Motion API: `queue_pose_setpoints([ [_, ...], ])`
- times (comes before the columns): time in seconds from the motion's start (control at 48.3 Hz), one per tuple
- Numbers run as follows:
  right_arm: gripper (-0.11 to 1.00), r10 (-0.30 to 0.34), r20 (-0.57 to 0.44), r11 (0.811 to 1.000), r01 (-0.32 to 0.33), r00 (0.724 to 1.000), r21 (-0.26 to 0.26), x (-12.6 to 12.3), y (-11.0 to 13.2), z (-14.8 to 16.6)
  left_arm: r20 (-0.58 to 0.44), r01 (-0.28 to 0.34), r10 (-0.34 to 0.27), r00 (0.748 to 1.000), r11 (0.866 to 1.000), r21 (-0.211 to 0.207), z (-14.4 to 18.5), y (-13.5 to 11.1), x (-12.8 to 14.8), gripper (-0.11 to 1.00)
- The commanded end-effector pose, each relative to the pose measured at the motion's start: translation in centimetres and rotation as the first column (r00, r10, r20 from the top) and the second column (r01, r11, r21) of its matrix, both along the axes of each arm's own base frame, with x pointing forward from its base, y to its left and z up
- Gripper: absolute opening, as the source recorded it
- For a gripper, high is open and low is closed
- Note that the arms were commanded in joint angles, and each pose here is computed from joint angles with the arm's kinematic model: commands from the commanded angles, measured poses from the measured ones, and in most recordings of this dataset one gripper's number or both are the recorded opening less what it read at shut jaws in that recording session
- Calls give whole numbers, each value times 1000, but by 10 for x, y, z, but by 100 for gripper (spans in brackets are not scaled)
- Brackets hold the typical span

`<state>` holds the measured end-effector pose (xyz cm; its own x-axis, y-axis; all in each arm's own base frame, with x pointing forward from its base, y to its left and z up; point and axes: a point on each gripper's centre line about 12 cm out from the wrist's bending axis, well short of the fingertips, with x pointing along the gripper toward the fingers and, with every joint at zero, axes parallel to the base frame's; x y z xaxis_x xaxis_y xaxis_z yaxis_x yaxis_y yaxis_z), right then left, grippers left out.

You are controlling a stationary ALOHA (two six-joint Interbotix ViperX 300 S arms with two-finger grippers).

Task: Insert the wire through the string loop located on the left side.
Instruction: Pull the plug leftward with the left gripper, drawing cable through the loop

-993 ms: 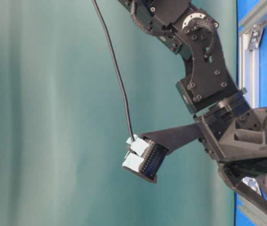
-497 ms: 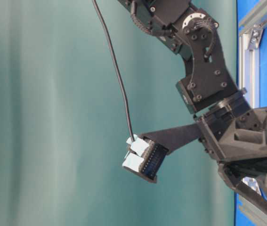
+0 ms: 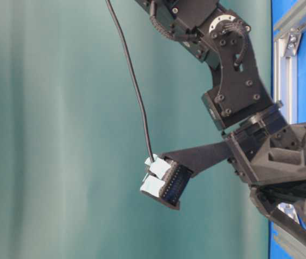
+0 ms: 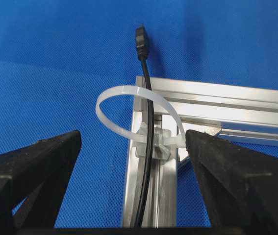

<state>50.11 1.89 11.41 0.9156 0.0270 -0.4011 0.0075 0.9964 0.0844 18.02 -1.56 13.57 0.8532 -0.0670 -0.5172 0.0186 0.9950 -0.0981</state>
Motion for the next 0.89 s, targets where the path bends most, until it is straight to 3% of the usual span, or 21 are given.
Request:
queue_pose_setpoints([
  [0.0,94,4,43,1000,-4,999,0,5,2,17,14,-2,2,1000,1000,2,5,0,4,87],
  [0.124,94,2,44,1000,-2,999,0,5,1,18,19,-2,2,1000,1000,2,6,0,4,79],
  [0.435,94,8,75,1000,-7,997,-6,-2,1,59,116,-5,6,993,1000,-9,30,0,9,80],
  [0.869,94,-6,101,1000,7,995,-5,-16,-7,115,282,-5,12,959,1000,-24,75,1,10,80],
])
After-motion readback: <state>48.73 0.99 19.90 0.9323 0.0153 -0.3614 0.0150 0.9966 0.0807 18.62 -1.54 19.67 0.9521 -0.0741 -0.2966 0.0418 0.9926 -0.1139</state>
